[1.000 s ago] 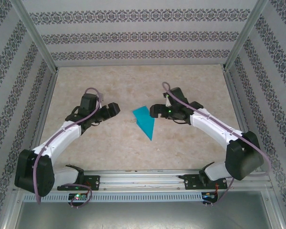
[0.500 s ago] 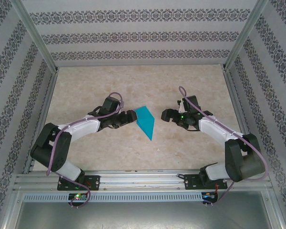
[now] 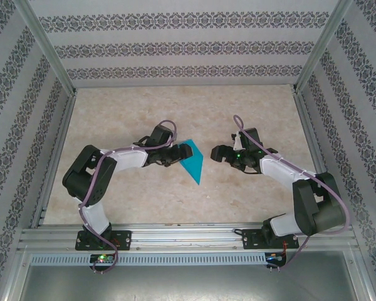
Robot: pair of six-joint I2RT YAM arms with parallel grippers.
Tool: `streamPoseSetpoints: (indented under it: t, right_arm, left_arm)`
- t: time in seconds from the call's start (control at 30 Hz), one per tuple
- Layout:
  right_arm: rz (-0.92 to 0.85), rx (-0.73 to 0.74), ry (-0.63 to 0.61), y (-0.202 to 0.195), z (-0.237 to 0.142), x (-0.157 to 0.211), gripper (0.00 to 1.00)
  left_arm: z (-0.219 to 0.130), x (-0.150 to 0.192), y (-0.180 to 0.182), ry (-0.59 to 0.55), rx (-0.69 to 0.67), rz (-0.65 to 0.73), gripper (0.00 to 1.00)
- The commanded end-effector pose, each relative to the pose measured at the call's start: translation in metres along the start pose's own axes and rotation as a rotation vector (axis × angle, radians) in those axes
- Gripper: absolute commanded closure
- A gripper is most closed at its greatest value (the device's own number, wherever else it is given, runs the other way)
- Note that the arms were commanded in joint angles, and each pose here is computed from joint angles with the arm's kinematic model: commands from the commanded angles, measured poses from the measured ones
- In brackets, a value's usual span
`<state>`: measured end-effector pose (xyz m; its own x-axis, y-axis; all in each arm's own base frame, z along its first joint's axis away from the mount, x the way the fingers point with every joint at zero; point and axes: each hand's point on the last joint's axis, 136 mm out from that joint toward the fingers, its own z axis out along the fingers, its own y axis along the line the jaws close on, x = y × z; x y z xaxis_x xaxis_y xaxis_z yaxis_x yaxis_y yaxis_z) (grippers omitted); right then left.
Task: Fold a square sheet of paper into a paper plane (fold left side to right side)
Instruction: Pick up the paper from the center of the table, then place the paper at the center of the table.
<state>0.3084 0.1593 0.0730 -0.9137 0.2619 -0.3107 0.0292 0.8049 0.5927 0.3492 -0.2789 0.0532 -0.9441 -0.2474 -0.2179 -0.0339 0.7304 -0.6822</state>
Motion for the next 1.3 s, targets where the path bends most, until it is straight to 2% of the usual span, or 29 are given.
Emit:
streamPoseSetpoints:
  t: [0.0,0.13,0.3,0.43,0.6,0.77,0.93,1.1,1.2,1.27]
  right_arm:
    - [0.013,-0.024,0.000,0.000,0.001,0.001,0.09]
    - [-0.001,-0.040,0.000,0.002,0.000,0.001,0.10]
    - [-0.054,-0.124,0.012,0.015,-0.003,0.004,0.13]
    - [-0.136,-0.241,0.042,0.033,-0.009,0.008,0.15]
    - [-0.207,-0.353,0.088,0.047,-0.012,0.015,0.15]
    - [-0.233,-0.425,0.124,0.052,-0.003,0.018,0.14]
    - [-0.248,-0.507,0.163,0.060,0.011,0.020,0.14]
    - [-0.264,-0.549,0.215,0.066,0.026,0.028,0.17]
    - [-0.267,-0.577,0.242,0.071,0.035,0.032,0.21]
    - [-0.268,-0.601,0.259,0.075,0.038,0.034,0.27]
  left_arm:
    - [0.004,-0.011,-0.013,-0.041,0.034,0.023,0.28]
    - [0.007,-0.018,-0.009,-0.069,0.012,0.051,0.43]
    - [0.005,-0.025,-0.004,-0.085,0.025,0.070,0.77]
    - [-0.005,-0.020,-0.013,-0.064,0.080,0.153,0.91]
    - [-0.022,0.001,-0.029,-0.004,0.189,0.300,0.96]
    - [-0.039,0.028,-0.040,0.047,0.315,0.409,0.96]
    - [-0.044,0.042,-0.043,0.067,0.399,0.422,0.98]
    - [-0.042,0.043,-0.044,0.069,0.424,0.420,0.98]
    - [-0.040,0.044,-0.044,0.075,0.433,0.418,0.99]
    - [-0.038,0.044,-0.043,0.078,0.429,0.413,0.99]
